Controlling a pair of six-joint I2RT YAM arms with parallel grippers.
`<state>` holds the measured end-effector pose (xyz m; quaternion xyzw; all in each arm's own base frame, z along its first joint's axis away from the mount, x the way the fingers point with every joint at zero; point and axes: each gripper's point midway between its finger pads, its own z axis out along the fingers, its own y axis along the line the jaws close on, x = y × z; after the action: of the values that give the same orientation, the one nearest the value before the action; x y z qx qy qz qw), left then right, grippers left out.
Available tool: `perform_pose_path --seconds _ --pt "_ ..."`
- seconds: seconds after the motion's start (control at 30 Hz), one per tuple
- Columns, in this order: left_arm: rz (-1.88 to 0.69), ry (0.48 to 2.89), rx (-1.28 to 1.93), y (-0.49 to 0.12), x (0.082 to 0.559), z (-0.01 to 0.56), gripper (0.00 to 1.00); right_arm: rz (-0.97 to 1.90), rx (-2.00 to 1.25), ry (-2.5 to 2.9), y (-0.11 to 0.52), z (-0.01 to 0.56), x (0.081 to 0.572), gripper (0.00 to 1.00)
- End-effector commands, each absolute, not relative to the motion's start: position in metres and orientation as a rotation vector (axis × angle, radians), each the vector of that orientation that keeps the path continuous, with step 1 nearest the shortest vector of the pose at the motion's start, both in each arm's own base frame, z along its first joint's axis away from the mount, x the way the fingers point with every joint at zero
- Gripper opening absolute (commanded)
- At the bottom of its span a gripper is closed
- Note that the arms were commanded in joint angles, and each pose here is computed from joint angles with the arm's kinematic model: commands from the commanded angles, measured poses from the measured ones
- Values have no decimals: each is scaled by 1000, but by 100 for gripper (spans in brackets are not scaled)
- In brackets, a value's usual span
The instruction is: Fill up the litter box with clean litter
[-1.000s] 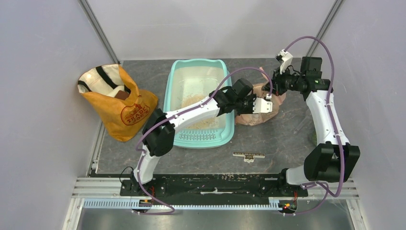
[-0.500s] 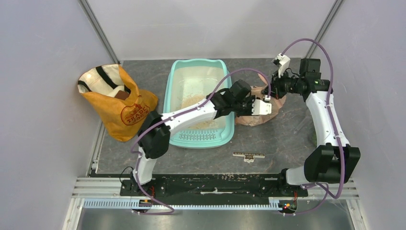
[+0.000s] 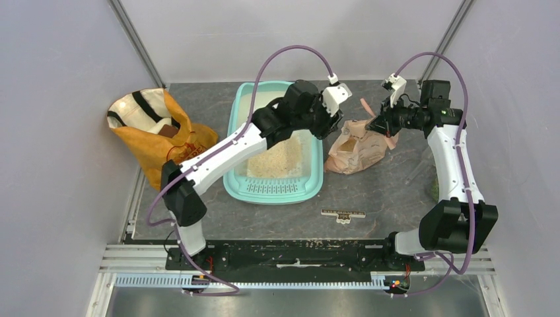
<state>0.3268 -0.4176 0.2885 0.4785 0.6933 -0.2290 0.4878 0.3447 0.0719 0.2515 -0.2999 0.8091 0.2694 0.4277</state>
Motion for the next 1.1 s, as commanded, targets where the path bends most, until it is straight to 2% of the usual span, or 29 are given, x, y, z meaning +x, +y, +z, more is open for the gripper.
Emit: perform_pose_path --seconds 0.0,0.1,0.27,0.4,0.73,1.0,1.07 --pt "-690 2017 963 -426 318 246 54 690 -775 1953 77 275 342 0" --pt "-716 2072 931 -434 317 232 60 689 -775 1949 77 276 341 0" --pt "-608 2128 859 -436 341 207 61 691 -775 1942 76 278 341 0" --pt "-650 2141 827 -450 347 199 62 698 -776 1939 77 279 339 0" --pt "-679 2050 748 -467 377 210 60 708 -796 1922 78 283 333 0" --pt "-737 2044 769 -478 381 183 68 708 -812 1935 74 282 333 0" --pt "-687 2070 759 -476 386 172 68 705 -824 1935 73 282 332 0"
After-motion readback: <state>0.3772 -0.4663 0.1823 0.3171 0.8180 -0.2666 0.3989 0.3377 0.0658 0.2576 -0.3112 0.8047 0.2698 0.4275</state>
